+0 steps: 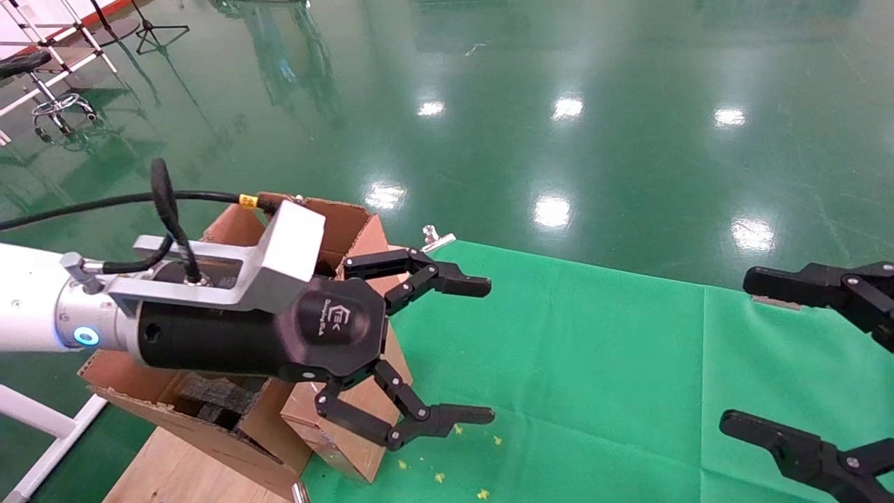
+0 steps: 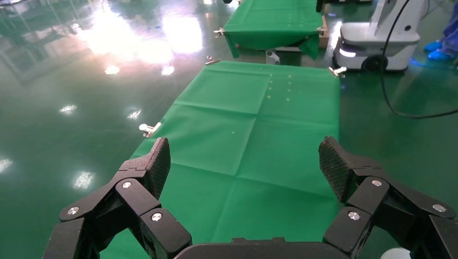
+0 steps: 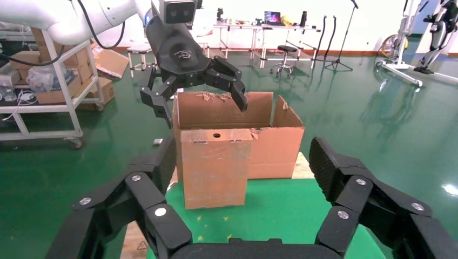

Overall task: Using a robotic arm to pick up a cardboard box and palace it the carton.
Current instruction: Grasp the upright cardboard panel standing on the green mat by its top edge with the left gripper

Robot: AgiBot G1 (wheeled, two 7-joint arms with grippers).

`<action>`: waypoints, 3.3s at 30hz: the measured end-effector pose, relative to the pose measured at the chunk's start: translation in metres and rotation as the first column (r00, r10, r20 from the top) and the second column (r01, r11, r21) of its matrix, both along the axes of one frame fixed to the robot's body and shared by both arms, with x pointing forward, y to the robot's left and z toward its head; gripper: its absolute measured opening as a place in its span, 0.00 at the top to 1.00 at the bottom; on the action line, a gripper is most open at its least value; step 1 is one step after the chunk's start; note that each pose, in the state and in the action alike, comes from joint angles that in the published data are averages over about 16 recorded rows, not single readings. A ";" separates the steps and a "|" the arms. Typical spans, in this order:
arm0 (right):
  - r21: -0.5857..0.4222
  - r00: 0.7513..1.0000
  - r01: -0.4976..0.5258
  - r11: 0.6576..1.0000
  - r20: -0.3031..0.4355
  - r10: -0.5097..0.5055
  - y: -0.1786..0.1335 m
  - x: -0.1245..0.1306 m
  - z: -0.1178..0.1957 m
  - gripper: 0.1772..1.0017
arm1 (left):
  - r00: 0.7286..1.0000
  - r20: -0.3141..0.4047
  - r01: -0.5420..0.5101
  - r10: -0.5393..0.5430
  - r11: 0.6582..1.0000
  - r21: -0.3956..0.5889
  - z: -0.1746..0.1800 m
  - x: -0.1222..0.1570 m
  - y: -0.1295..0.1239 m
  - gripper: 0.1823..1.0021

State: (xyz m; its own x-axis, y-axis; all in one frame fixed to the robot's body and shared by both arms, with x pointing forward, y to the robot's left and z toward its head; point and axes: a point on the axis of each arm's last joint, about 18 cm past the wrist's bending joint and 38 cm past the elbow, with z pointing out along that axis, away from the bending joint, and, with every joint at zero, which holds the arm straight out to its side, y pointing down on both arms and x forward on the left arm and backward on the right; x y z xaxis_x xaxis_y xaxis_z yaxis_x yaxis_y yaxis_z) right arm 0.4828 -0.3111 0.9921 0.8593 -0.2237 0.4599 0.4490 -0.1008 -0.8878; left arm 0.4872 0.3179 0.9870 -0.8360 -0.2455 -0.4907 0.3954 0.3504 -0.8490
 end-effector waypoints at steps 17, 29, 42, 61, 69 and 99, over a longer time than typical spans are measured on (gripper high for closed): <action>0.000 1.000 0.000 1.000 0.000 0.000 0.000 0.000 0.000 0.39 | 0.863 -0.111 -0.463 0.493 0.859 0.218 0.017 0.048 0.047 0.00; 0.000 1.000 0.000 1.000 0.000 0.000 0.000 0.000 0.000 0.74 | 0.631 -0.294 -0.669 0.718 0.695 0.264 0.023 0.066 0.060 0.00; 0.000 1.000 0.000 1.000 0.000 0.000 0.000 0.000 0.000 0.95 | 0.483 -0.419 -0.692 0.769 0.628 0.355 -0.002 0.070 0.053 0.00; 0.000 1.000 0.000 1.000 0.000 0.000 0.000 0.000 0.000 0.98 | 0.457 -0.444 -0.630 0.771 0.633 0.451 -0.029 0.065 0.047 0.00; 0.000 1.000 0.001 1.000 0.000 -0.001 0.000 0.000 0.000 0.97 | 0.459 -0.439 -0.624 0.772 0.632 0.459 -0.030 0.065 0.048 0.01; 0.000 1.000 0.001 1.000 0.000 -0.001 0.000 0.000 0.000 0.40 | 0.477 -0.436 -0.649 0.764 0.640 0.412 -0.014 0.065 0.053 0.47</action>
